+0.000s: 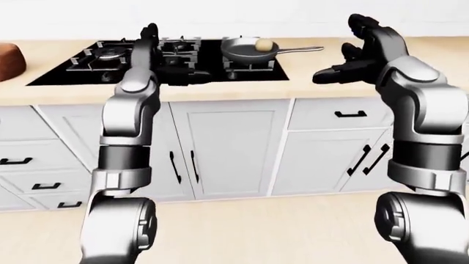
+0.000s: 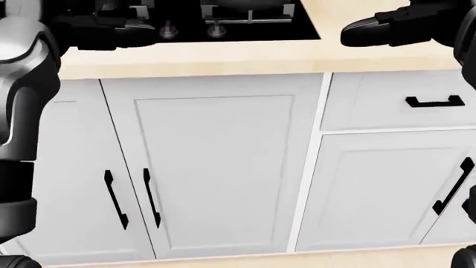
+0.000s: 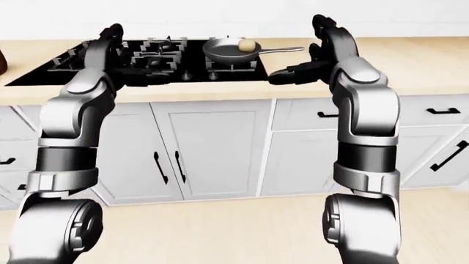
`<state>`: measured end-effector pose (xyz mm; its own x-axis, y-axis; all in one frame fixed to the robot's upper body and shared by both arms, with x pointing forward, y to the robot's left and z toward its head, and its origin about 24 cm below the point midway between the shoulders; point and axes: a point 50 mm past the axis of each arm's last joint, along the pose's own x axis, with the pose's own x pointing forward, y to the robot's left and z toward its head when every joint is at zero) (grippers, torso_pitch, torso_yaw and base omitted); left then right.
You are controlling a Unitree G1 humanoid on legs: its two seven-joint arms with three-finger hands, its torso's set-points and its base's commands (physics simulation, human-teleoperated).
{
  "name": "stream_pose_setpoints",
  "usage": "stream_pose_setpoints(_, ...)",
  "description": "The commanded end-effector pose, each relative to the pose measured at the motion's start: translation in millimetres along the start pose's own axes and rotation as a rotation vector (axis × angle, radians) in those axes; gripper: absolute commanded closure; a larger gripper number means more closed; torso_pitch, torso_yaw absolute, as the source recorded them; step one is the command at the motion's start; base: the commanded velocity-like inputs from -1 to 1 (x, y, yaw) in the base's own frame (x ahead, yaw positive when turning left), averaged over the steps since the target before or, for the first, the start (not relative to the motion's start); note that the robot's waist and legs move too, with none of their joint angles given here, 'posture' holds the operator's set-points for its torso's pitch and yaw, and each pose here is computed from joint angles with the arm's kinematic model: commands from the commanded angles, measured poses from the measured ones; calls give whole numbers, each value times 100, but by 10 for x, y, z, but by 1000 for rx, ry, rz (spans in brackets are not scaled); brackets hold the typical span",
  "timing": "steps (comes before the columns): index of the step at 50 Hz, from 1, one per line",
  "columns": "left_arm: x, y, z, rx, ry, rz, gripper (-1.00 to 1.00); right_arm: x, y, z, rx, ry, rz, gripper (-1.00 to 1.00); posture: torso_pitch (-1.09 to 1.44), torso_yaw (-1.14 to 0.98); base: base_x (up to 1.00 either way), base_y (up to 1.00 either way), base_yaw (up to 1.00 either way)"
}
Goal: Pick the potato from the pan and place it in the bowl.
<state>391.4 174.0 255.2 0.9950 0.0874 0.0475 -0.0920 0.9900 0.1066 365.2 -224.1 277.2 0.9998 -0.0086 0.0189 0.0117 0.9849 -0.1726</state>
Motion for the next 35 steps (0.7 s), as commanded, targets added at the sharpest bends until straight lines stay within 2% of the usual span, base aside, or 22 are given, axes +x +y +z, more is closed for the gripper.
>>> stream_pose_setpoints(1,-42,90,322,-7,-129,35,-100,-56,12,280,-17,-122,5,-100,0,0,26,0,0)
stream_pose_setpoints(35,-24,78,375,-8,-136,34,-100,-60,14,257,-20,-116,18,-100,0,0,27,0,0)
